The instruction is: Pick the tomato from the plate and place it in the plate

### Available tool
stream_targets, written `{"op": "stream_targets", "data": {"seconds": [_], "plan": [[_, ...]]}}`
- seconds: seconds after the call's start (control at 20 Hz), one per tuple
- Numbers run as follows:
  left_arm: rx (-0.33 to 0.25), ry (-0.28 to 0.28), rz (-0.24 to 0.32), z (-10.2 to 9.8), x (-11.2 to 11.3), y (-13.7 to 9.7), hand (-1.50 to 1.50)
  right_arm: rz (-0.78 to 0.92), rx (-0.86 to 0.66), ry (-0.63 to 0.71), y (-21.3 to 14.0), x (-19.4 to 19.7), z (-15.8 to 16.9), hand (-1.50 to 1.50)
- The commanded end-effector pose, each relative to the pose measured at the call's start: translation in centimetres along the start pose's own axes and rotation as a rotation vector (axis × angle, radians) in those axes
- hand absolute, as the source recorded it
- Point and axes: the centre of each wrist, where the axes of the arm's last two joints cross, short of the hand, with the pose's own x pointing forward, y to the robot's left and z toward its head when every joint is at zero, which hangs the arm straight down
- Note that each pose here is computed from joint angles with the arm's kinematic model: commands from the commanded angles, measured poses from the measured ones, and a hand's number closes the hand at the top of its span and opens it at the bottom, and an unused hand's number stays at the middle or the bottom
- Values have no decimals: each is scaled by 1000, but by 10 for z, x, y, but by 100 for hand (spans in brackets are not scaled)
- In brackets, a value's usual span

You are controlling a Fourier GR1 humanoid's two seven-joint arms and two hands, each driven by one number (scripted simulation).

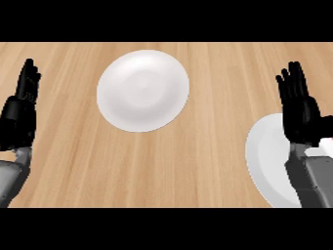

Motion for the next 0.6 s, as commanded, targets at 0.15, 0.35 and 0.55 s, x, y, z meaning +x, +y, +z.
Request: {"op": "stream_targets", "data": {"seconds": [0.15, 0.35, 0.55], "plan": [[-45, 143, -134, 44, -47, 31, 0, -360, 29, -22, -48, 39, 8, -150], [-133, 267, -148, 75, -66, 37, 0, 6, -281, -70, -117, 54, 30, -150], [-148, 252, -133, 100, -69, 45, 0, -119, -456, -209, -106, 56, 82, -150]]}}
